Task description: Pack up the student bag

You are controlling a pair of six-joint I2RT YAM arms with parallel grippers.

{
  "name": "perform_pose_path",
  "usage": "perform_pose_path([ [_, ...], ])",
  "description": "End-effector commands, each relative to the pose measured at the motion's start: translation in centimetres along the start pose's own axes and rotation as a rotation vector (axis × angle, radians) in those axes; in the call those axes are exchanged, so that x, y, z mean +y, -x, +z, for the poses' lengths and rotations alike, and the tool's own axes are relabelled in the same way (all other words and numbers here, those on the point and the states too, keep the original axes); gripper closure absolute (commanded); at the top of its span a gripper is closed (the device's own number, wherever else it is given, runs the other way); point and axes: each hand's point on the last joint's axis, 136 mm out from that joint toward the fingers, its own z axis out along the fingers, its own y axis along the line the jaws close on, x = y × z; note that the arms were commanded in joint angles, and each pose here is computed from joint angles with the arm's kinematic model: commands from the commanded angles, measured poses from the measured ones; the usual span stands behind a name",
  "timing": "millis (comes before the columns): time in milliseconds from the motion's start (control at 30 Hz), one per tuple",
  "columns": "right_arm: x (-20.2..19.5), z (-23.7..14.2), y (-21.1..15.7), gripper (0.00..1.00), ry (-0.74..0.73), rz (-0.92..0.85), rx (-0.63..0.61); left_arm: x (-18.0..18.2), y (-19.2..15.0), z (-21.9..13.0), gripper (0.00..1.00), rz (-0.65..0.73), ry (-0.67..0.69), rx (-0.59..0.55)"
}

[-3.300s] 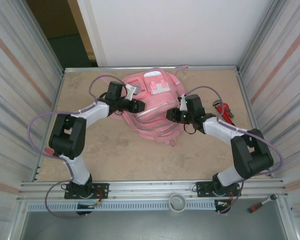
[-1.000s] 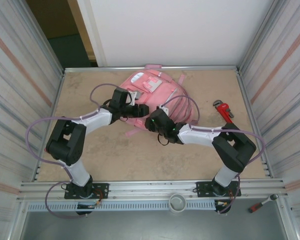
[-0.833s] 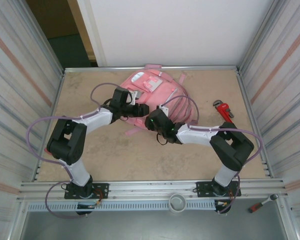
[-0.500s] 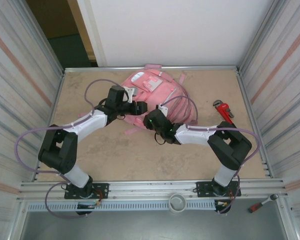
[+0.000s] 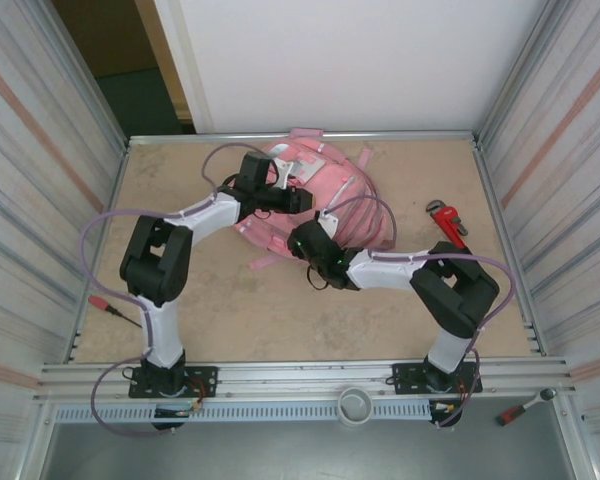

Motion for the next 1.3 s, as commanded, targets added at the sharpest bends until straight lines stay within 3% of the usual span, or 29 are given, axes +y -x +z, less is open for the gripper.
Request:
perform_pose_path([
  [0, -0.8, 0.8, 1.2, 0.67, -0.066, 0.032, -0.078, -0.8, 0.6, -0.4, 0.67, -0.001, -0.046, 0.005],
  [333, -2.1, 1.2, 1.3, 0.75, -0.135, 0.015, -0.102, 1.3, -1.3, -0.1, 0.67, -0.047, -0.018, 0.031],
  [733, -1.3, 0.3, 1.6, 0.9, -0.123, -0.047, -0.091, 2.5, -1.4, -0.3, 0.66, -0.054, -0.001, 0.033],
  [1267, -0.7, -1.4, 1.8, 0.99, -0.065, -0.131, -0.015, 3.4, -1.4, -0.5, 0.66, -0.059, 0.019, 0.037],
])
